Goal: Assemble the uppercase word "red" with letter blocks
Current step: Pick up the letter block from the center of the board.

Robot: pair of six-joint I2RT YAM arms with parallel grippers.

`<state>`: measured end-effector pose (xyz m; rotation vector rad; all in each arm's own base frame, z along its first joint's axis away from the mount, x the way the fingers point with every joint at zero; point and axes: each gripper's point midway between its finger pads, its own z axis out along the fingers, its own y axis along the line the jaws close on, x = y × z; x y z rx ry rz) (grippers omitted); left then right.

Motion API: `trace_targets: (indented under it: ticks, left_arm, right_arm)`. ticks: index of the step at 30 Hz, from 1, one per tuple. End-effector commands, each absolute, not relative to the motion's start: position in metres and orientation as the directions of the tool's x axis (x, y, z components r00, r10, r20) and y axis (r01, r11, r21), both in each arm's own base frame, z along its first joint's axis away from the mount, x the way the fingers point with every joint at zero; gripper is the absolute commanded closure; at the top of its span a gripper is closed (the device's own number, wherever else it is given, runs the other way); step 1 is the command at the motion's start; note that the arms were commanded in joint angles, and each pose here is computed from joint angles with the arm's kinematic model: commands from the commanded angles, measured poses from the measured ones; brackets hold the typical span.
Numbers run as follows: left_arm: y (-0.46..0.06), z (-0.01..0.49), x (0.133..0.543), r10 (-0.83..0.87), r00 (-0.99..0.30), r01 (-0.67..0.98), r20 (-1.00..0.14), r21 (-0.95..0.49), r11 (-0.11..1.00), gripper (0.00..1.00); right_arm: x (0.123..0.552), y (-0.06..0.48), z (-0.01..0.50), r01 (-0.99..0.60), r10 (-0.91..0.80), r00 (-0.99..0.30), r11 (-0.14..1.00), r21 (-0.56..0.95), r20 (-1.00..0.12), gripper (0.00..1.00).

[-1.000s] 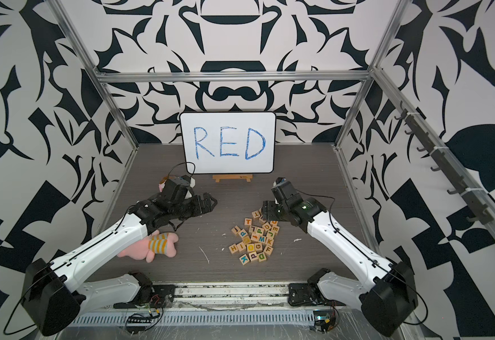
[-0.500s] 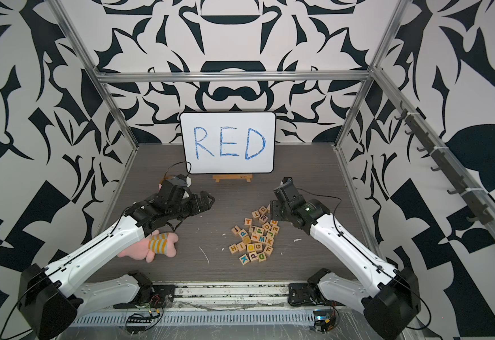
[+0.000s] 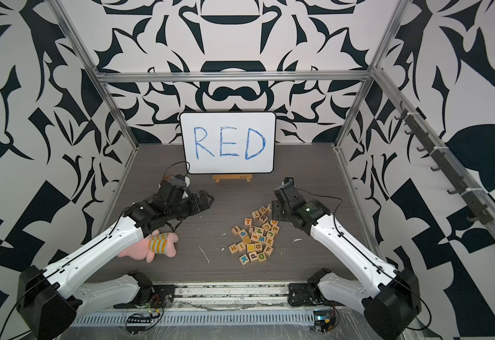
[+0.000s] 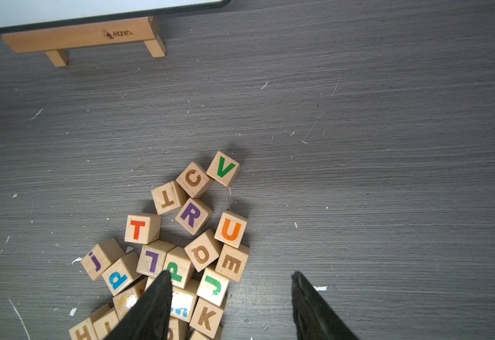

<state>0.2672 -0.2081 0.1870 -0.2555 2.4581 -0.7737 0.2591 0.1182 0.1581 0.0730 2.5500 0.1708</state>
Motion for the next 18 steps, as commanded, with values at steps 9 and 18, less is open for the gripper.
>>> trace_targets:
  ticks: [9,18]
  left_arm:
    - [-0.204,0.181,0.262,-0.323,-0.845,-0.036,-0.426,-0.557,0.83,0.01]
    - [-0.202,0.178,0.262,-0.325,-0.844,-0.046,-0.426,-0.548,0.836,0.01]
  right_arm:
    - [0.255,0.125,0.156,0.008,0.099,-0.846,0.985,0.172,-0.524,0.38]
    - [0.246,0.142,0.149,-0.029,0.078,-0.867,0.978,0.207,-0.492,0.38]
